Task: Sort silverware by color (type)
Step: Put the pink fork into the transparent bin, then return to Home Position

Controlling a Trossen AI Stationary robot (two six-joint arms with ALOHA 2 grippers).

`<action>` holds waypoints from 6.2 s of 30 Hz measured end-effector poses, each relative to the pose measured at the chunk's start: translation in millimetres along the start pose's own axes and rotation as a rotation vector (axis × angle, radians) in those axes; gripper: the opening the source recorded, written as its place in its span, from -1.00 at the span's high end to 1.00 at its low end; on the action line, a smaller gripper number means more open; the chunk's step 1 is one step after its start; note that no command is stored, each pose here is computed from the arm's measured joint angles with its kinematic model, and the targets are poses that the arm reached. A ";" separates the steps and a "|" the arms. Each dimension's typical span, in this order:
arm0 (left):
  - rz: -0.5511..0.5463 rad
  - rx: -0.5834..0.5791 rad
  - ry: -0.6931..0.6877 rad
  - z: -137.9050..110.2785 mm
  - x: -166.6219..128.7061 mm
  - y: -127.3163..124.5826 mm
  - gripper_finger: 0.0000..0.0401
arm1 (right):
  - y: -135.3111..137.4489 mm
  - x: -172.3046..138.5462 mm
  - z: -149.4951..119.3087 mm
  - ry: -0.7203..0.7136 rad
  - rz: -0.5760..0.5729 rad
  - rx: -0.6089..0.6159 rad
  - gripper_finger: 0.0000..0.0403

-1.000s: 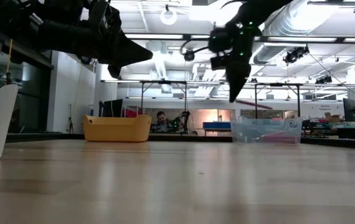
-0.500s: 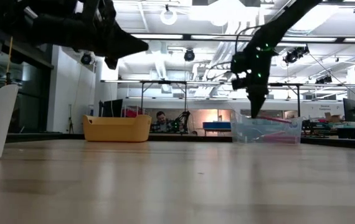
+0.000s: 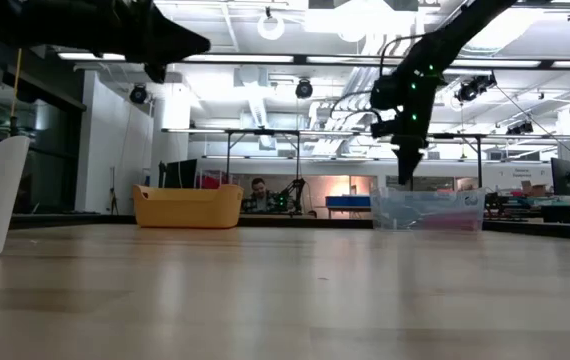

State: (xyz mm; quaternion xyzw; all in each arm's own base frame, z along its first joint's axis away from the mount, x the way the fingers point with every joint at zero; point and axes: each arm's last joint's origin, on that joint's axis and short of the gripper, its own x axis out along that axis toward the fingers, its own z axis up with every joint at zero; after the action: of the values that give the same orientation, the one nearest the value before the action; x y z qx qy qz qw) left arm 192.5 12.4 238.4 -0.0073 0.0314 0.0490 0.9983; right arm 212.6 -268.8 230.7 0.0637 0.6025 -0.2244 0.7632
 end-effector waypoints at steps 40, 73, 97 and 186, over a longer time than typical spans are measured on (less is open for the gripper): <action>-0.052 0.043 -0.118 -52.2 -91.1 2.8 1.00 | 171.7 -26.5 -166.9 -1.235 0.231 -0.129 1.00; 0.238 0.086 -0.085 -56.1 -98.9 11.4 1.00 | 161.0 -25.1 -210.6 -1.319 -0.119 0.093 1.00; 0.286 0.003 0.015 -66.8 -98.7 12.9 1.00 | 161.3 -24.2 -210.4 -1.314 -0.102 0.106 1.00; 0.286 0.003 0.014 -66.8 -98.7 12.9 1.00 | 161.3 -24.0 -210.4 -1.313 -0.101 0.106 1.00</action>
State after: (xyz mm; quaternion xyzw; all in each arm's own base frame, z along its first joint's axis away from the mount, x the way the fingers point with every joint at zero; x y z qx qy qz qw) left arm 89.1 14.5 177.8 -0.0017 0.0393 0.1907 0.9809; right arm 88.6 -41.2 169.6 -0.0773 0.0025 -0.2816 0.9564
